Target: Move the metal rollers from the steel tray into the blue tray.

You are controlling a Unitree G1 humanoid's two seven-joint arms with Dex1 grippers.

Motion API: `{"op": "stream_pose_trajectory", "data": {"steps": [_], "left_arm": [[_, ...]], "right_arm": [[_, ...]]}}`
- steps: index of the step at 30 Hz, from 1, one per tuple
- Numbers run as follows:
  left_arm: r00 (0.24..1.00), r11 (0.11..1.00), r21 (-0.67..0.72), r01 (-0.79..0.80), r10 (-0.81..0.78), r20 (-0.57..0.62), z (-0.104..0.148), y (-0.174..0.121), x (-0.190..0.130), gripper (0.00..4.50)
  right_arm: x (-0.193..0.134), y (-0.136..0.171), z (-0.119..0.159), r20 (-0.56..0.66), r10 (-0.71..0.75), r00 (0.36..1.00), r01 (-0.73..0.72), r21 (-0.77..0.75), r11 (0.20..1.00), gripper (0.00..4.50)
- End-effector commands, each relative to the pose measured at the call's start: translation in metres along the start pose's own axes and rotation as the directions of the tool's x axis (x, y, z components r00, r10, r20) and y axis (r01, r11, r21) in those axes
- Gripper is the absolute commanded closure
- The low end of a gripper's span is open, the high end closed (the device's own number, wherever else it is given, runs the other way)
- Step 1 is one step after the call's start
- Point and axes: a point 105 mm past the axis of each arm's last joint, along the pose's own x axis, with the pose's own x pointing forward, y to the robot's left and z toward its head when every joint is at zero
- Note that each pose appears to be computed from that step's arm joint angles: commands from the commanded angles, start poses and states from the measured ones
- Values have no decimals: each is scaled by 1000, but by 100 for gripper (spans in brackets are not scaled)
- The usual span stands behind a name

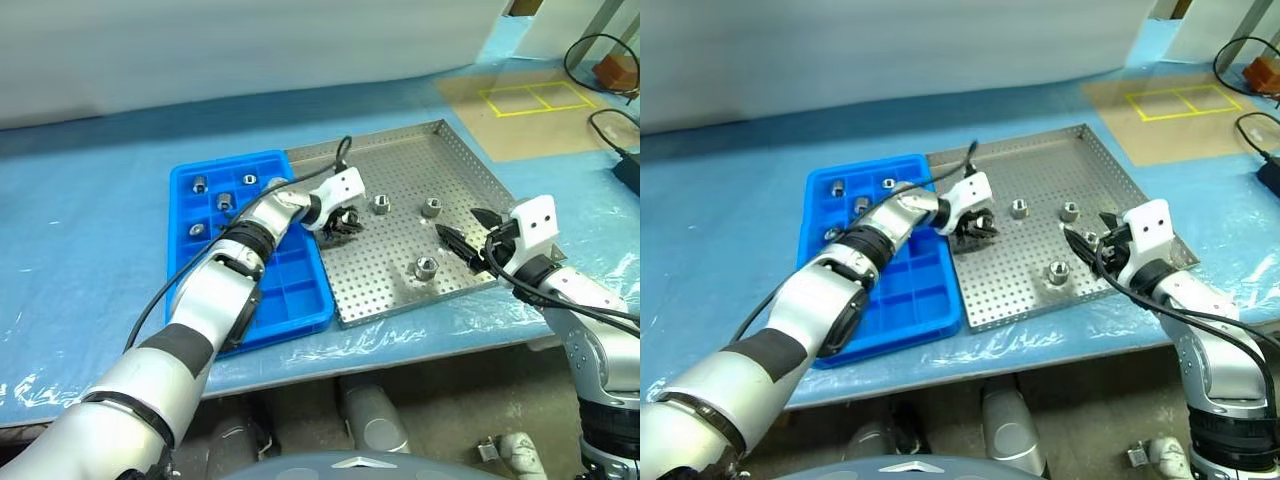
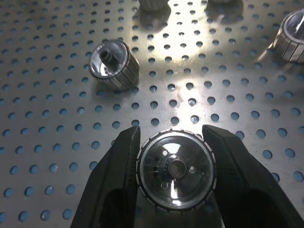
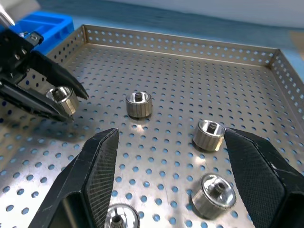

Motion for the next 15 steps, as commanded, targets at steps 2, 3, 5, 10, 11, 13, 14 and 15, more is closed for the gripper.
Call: {"op": "stream_pose_trajectory", "data": {"steps": [2, 3, 5, 10, 11, 13, 14, 15], "left_arm": [[976, 993, 110, -37, 12, 219, 41, 14, -41, 277], [970, 992, 105, -71, 44, 241, 43, 20, -51, 277], [958, 988, 102, -119, 87, 275, 47, 26, -71, 277], [962, 984, 111, -140, 108, 253, 35, 14, -106, 277], [963, 983, 109, -145, 116, 242, 31, 10, -113, 277], [963, 981, 100, -164, 138, 231, 26, 2, -126, 277], [960, 978, 85, -188, 165, 224, 23, 1, -132, 277], [958, 975, 74, -208, 187, 218, 21, 1, -137, 277]], "right_arm": [[16, 9, 13, 45, 76, 996, -75, -28, 997, 89], [22, 15, 17, 57, 113, 992, -111, -31, 993, 89], [33, 27, 25, 75, 186, 980, -183, -40, 982, 89], [52, 51, 42, 90, 362, 928, -355, -81, 931, 89], [55, 60, 46, 88, 420, 903, -412, -101, 906, 89], [62, 74, 50, 78, 506, 859, -494, -135, 859, 89], [66, 79, 52, 77, 533, 842, -520, -142, 842, 89], [69, 82, 52, 76, 554, 829, -540, -150, 828, 89]]}}
